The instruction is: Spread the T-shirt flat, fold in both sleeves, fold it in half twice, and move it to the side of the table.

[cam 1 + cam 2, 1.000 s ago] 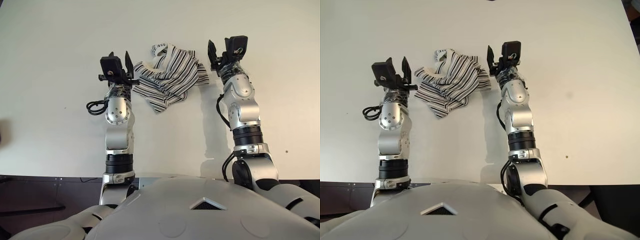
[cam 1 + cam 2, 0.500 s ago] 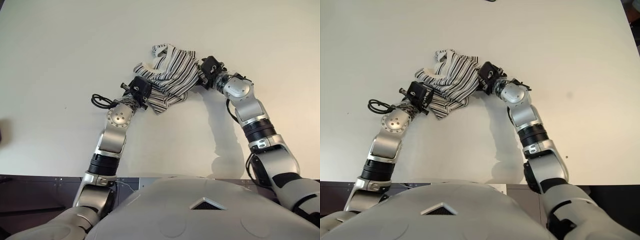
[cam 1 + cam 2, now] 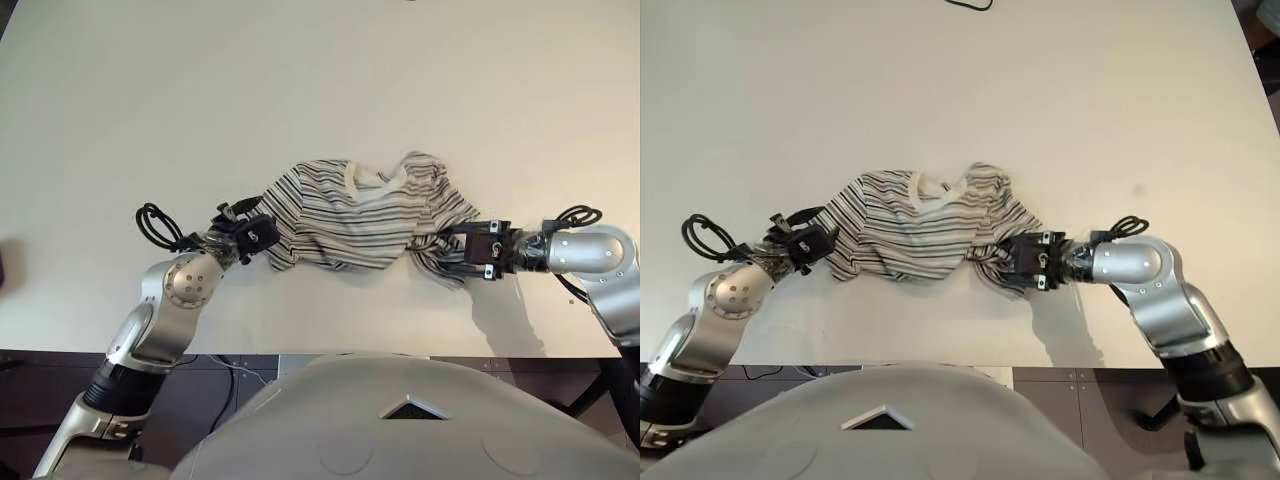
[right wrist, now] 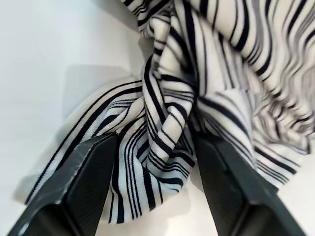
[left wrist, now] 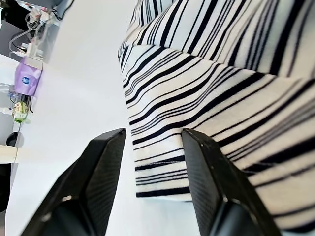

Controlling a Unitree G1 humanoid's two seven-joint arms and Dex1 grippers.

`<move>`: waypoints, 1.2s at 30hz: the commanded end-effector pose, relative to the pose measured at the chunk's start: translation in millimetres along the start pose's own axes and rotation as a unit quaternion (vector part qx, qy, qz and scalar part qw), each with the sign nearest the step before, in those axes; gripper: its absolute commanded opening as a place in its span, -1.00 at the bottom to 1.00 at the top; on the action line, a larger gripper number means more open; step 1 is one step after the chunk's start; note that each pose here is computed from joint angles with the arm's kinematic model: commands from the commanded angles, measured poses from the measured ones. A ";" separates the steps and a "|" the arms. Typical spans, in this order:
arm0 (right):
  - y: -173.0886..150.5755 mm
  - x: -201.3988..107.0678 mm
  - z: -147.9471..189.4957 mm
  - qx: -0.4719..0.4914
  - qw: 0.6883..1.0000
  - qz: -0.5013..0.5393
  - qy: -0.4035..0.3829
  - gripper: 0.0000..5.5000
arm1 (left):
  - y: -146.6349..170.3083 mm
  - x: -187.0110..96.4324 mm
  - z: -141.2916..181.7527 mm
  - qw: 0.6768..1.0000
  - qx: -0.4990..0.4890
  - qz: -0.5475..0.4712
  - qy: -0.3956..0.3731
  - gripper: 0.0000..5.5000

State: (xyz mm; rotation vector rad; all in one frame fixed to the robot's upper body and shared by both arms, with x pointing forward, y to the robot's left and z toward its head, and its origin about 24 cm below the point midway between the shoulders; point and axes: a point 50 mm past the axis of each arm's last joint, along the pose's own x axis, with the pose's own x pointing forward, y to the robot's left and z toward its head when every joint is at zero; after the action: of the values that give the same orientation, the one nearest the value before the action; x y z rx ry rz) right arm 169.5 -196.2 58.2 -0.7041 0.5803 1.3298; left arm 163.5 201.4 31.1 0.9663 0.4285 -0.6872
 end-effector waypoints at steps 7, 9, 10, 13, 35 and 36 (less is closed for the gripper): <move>-37.1 -60.3 4.9 0.130 0.988 -0.030 -0.073 0.02 | -0.7 -28.6 -15.6 0.991 -0.126 -0.036 0.035 -0.22; -67.3 -55.4 0.3 0.144 0.983 -0.087 -0.076 0.02 | 21.5 -25.6 0.6 0.985 -0.170 -0.008 -0.027 -0.22; -79.6 -49.8 -0.4 0.152 0.980 -0.104 -0.079 0.02 | 31.3 -23.6 8.7 0.980 -0.192 0.003 -0.058 -0.22; -102.5 -25.7 -1.3 0.157 0.978 -0.110 -0.078 0.02 | 58.1 -15.2 28.2 0.961 -0.243 0.034 -0.129 -0.22; -127.8 31.1 -18.6 0.244 0.966 -0.005 -0.089 0.02 | 75.1 57.5 3.3 0.942 -0.213 -0.251 -0.068 -0.22; -126.5 31.7 -19.7 0.244 0.966 -0.004 -0.086 0.02 | 72.4 56.5 1.7 0.941 -0.208 -0.260 -0.062 -0.22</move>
State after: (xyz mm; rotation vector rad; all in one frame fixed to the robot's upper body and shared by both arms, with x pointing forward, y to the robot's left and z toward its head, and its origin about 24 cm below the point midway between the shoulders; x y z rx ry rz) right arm 302.5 -199.7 40.3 -0.1669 0.7152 1.1646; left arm 257.7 206.4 39.9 0.3735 0.6613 -1.0484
